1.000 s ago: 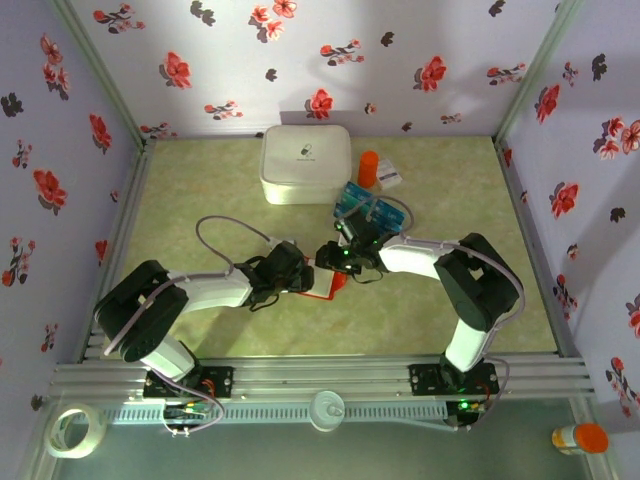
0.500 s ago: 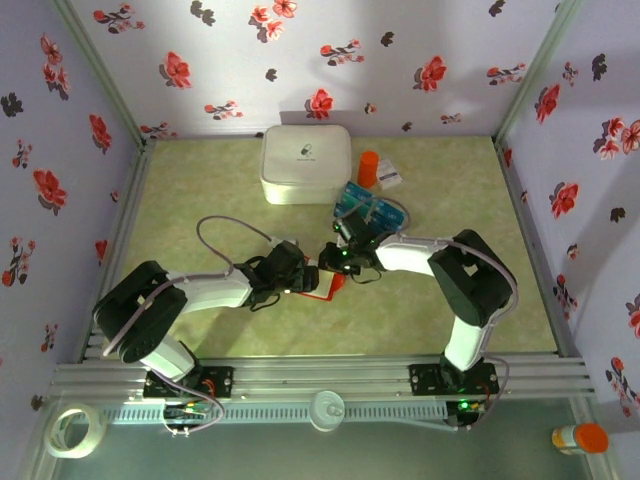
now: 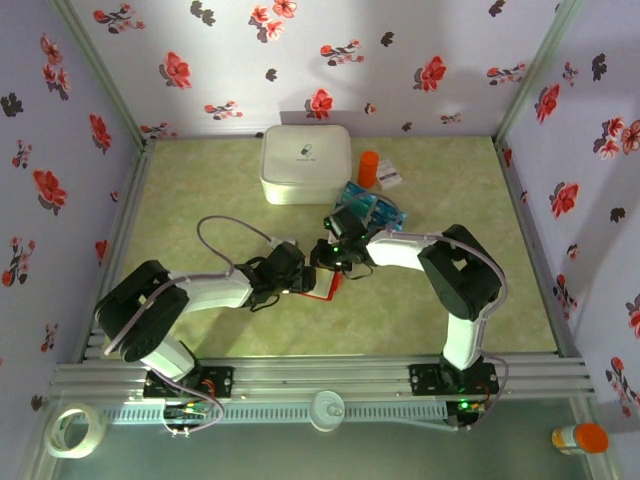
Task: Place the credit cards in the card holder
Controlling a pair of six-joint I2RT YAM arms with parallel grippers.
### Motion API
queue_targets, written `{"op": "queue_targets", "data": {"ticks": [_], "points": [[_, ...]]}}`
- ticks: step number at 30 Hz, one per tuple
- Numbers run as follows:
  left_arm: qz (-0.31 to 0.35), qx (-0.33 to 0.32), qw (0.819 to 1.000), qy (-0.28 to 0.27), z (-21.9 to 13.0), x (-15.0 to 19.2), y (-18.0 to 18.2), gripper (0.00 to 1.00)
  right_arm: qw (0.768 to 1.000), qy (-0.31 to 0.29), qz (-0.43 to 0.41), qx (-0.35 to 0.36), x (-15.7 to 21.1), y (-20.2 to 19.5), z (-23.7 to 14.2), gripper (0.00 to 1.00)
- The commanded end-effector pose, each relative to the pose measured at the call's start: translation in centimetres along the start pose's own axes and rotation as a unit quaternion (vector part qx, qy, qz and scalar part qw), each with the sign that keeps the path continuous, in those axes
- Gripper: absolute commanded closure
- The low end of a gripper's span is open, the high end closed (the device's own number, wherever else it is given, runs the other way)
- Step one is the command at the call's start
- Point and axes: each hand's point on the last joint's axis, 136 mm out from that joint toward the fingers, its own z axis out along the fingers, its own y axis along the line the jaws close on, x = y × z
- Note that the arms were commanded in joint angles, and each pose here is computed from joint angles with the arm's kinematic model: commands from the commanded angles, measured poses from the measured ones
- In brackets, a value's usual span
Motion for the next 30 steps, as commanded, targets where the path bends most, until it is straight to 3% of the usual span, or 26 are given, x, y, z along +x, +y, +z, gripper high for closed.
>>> {"op": "queue_targets", "data": {"ticks": [1,12,30], "points": [[0.004,0.026,0.995,0.091,1.7,5.7,0.0,0.25,1.0,0.009,0.001,0.007,0.1,0.3,0.0,0.77],[-0.002,0.032,0.995,0.09,1.8,5.8,-0.1,0.29,0.999,-0.032,0.009,0.005,-0.4,0.3,-3.0,0.54],[-0.003,0.034,0.996,0.087,1.6,5.6,-0.2,0.29,0.999,-0.01,0.034,-0.008,0.0,-0.5,0.1,0.52]]}}
